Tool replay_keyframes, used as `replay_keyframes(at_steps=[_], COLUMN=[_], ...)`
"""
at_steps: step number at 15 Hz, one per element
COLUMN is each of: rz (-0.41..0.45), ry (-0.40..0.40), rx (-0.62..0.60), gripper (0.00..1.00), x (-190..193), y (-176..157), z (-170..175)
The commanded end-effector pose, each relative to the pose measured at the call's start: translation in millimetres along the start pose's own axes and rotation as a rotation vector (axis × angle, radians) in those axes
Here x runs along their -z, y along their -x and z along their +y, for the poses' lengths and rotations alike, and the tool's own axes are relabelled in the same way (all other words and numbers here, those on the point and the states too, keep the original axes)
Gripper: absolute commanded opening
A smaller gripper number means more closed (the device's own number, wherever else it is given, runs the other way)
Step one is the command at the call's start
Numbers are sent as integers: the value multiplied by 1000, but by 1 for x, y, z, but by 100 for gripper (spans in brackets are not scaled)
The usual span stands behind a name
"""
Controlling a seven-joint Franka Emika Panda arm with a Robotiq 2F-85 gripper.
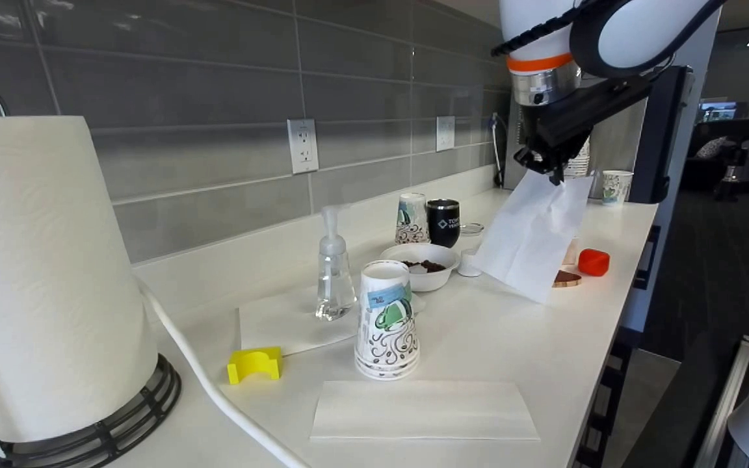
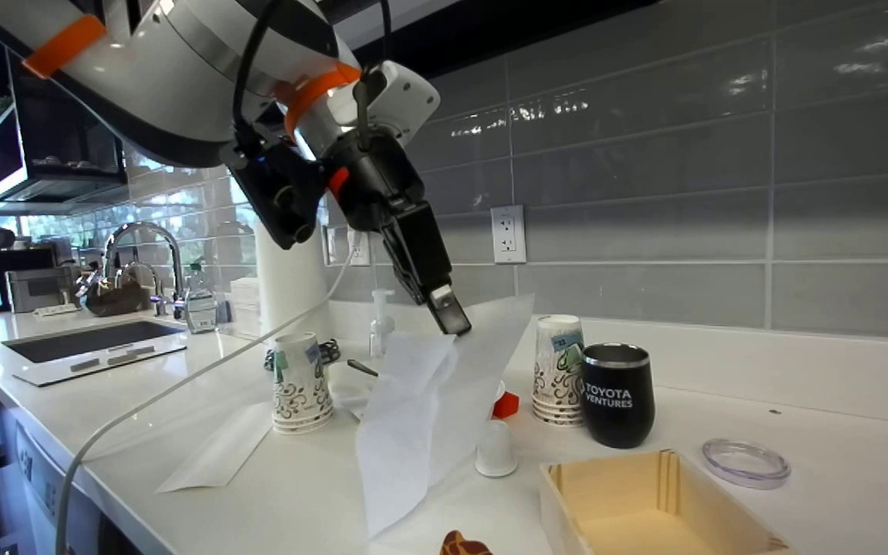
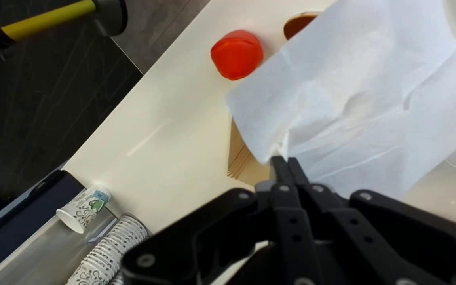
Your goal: Fold the white napkin in half.
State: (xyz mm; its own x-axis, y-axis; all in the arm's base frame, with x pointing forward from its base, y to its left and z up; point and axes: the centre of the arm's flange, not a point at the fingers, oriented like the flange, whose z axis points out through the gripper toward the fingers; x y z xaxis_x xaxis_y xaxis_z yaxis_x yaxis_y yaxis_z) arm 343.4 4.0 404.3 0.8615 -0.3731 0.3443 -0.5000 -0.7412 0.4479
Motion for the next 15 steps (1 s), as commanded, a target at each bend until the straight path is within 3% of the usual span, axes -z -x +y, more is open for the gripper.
replay_keyframes(at_steps=[1, 5, 10, 13, 15], rz=[8, 26, 33, 37, 41], ry=[4, 36, 66, -5, -99], rx=[26, 78, 212, 312, 379], gripper=[0, 0, 0, 0, 0], x=[21, 35, 25, 20, 19], y=[6, 10, 26, 38, 41], z=[27, 26, -10, -33, -48])
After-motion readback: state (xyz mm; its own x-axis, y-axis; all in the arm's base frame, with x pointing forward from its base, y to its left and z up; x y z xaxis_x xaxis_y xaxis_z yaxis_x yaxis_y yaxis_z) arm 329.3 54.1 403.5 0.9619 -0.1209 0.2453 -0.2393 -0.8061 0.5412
